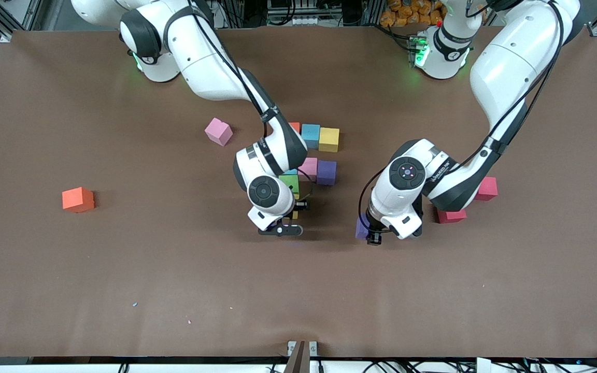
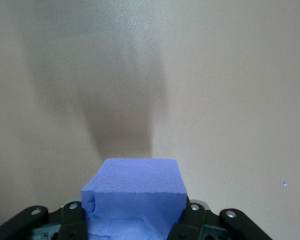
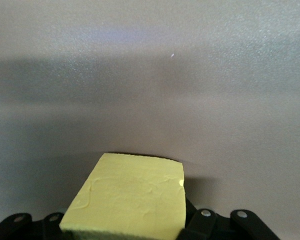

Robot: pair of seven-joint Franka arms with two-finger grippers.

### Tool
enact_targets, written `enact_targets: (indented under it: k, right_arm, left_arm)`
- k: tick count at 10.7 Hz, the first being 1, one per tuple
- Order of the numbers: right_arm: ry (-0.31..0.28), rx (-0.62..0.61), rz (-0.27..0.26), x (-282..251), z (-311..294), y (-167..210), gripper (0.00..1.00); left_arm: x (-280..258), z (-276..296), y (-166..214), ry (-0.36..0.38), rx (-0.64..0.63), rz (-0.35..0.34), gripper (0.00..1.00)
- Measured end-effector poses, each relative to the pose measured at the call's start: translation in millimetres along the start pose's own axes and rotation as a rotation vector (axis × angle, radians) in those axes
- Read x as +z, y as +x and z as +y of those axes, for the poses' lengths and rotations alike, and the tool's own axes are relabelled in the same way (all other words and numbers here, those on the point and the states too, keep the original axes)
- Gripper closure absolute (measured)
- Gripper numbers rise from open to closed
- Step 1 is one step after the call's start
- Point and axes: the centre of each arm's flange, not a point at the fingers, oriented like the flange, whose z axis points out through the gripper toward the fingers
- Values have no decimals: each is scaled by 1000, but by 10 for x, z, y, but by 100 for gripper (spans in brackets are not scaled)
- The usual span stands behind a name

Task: Arrange 11 blocks into digit 3
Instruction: 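Lower yellow onto the cluster with the right gripper while the left gripper carries purple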

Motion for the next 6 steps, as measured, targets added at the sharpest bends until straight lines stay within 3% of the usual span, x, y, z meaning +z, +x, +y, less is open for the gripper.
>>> enact_targets:
  k: [3,6]
  right_arm:
    - [-3,-1,1,2,1,0,31]
    - [-3,-1,0,6,0,-2,28]
  left_arm:
    - [47,-20,-81,3,11,3,41]
    - [56,-7,-76,5,7,1,41]
